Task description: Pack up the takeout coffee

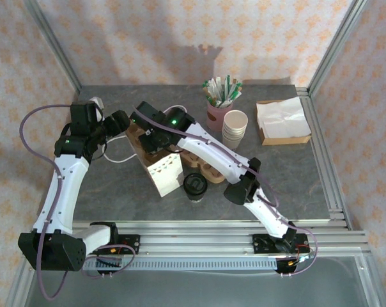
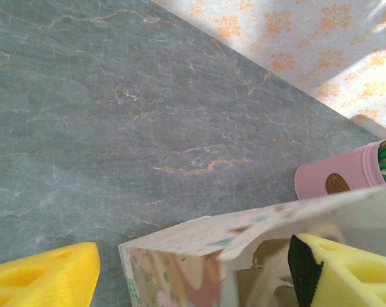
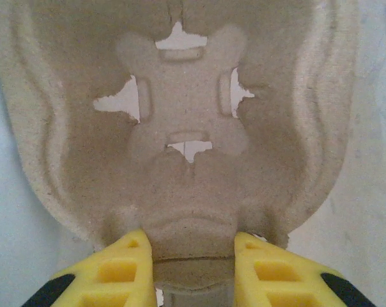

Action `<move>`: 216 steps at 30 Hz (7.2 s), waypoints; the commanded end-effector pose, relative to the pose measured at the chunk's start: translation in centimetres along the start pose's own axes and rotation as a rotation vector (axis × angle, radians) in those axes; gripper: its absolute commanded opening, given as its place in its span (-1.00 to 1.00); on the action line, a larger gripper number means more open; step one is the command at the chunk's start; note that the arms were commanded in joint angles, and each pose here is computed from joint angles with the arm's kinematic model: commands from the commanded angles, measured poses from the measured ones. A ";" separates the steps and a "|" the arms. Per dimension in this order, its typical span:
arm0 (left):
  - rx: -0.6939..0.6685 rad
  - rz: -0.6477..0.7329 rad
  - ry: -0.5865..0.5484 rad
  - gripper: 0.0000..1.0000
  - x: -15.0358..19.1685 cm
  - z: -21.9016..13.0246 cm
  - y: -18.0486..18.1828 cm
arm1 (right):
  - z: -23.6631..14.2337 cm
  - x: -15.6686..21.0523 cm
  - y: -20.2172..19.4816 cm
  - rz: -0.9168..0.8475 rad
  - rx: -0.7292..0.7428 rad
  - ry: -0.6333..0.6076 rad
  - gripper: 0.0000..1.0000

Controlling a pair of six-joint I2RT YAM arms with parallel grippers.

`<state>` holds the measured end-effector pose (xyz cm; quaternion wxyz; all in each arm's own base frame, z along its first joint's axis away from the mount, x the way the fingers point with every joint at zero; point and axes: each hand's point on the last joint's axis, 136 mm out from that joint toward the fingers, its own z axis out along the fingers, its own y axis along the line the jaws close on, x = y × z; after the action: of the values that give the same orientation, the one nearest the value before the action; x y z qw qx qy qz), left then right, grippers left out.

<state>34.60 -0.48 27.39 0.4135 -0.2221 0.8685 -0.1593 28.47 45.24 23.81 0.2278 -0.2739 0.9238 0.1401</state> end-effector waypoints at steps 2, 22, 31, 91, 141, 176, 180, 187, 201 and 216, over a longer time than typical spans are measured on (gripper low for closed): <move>0.015 -0.002 -0.033 0.58 -0.6 -0.6 -0.2 | -0.2 0.3 0.1 0.009 0.005 0.010 -0.47; -0.023 -0.016 -0.096 0.60 -1.7 -1.8 0.3 | -2.2 -0.2 -0.7 -0.015 0.063 -0.041 -0.52; -0.062 -0.040 -0.098 0.60 -1.8 -1.9 1.3 | -3.9 -1.2 -0.3 -0.039 0.076 -0.110 -0.51; -0.048 -0.045 -0.098 0.61 -2.2 -2.3 1.1 | 4.3 4.2 -1.5 -0.115 0.110 0.180 -0.54; -0.008 -0.030 -0.049 0.61 -0.9 -1.4 0.8 | 12.4 8.9 -3.1 -0.092 0.104 0.393 -0.53; -0.005 -0.029 -0.028 0.61 -0.4 -1.0 1.0 | 17.4 13.1 -4.2 -0.066 0.113 0.522 -0.47; -0.001 -0.031 -0.028 0.61 -0.4 -1.0 0.9 | 17.2 12.4 -4.1 -0.061 0.112 0.496 -0.45; -0.001 -0.030 -0.030 0.60 -0.4 -1.0 0.9 | 16.3 11.5 -3.6 -0.037 0.090 0.472 -0.46; 0.008 -0.033 -0.012 0.60 -0.1 -0.6 0.8 | 17.2 10.3 -3.9 -0.027 0.114 0.398 -0.46; 0.009 -0.030 -0.009 0.60 -0.1 -0.6 0.8 | 19.8 13.3 -5.3 -0.045 0.169 0.485 -0.46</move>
<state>33.86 0.25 28.05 0.4222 -0.2405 0.8574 -0.1697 28.07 44.52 5.65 0.0547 -0.3056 0.9494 0.0478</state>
